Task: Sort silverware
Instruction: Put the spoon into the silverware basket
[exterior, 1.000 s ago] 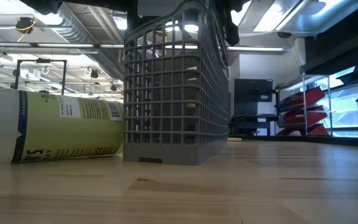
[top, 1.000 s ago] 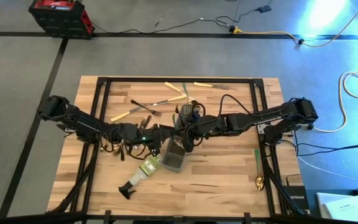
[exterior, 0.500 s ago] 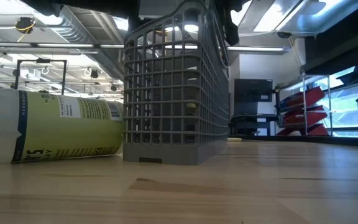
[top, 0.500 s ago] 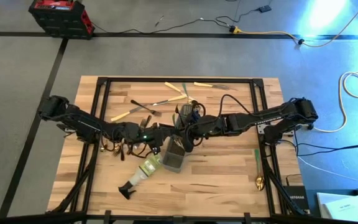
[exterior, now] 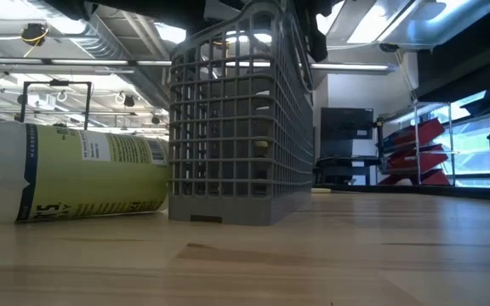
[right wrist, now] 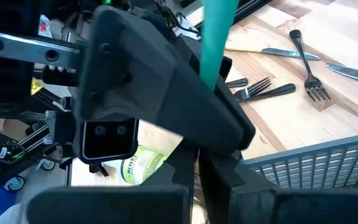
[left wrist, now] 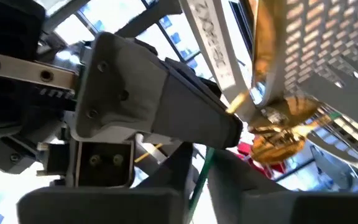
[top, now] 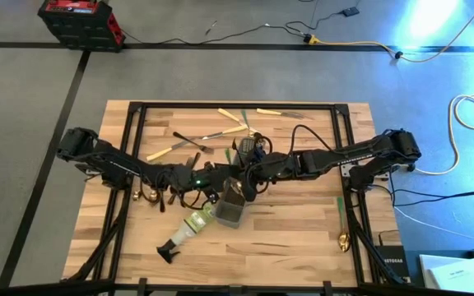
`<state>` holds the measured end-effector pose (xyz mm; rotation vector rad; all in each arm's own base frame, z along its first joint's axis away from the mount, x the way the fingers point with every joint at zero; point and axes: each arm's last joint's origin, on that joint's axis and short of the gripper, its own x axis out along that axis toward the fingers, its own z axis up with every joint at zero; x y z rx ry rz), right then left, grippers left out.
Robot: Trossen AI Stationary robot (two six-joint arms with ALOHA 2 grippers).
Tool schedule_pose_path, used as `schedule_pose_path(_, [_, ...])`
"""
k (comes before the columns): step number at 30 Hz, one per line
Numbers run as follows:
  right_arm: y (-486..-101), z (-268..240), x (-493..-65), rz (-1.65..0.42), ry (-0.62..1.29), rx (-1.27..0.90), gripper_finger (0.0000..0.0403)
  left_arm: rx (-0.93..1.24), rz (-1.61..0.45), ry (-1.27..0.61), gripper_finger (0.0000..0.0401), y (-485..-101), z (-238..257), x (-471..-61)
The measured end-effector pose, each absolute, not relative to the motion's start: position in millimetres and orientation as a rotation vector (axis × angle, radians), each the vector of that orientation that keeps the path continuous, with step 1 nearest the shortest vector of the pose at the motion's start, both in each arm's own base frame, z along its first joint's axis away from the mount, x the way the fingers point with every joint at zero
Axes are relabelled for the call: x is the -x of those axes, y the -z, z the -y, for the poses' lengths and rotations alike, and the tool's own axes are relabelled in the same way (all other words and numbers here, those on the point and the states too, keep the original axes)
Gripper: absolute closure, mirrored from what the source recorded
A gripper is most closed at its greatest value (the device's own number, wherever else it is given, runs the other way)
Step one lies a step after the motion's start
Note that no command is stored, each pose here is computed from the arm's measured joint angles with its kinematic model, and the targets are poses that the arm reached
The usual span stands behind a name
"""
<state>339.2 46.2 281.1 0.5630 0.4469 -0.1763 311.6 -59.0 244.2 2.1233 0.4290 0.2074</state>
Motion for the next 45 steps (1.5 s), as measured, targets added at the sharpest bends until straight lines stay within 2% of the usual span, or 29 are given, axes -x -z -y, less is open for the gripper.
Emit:
schedule_pose_path(8, [-281.2,-46.0,-339.2,-0.444,0.179,-0.543,0.0401,-2.103,-0.471,-0.232,0.0400,-243.9,60.4,-310.7])
schedule_pose_path(12, [-286.1,-47.1,-335.8,-0.462,0.091,-0.503,0.0390,-2.053,-0.481,-0.258,0.0401,-244.3,60.3,-310.3])
schedule_pose_path(22, [-355.3,-44.7,-298.7,-0.383,-0.015,-0.384,0.0334,-1.797,-0.350,-0.380,0.0401,-254.6,70.0,-307.3])
schedule_pose_path(29, [-380.3,-62.7,-273.4,-0.302,-0.054,-0.259,0.0322,-1.368,-0.237,-0.501,0.0401,-262.5,94.1,-296.8])
schedule_pose_path(38, [-372.4,-92.2,-267.9,-0.339,-0.030,-0.198,0.0322,-0.895,-0.069,-0.424,0.0401,-262.1,134.1,-279.9])
schedule_pose_path(45, [-361.8,-112.6,-264.4,-0.387,0.015,-0.163,0.0322,-0.613,0.027,-0.322,0.0401,-262.2,157.0,-268.3])
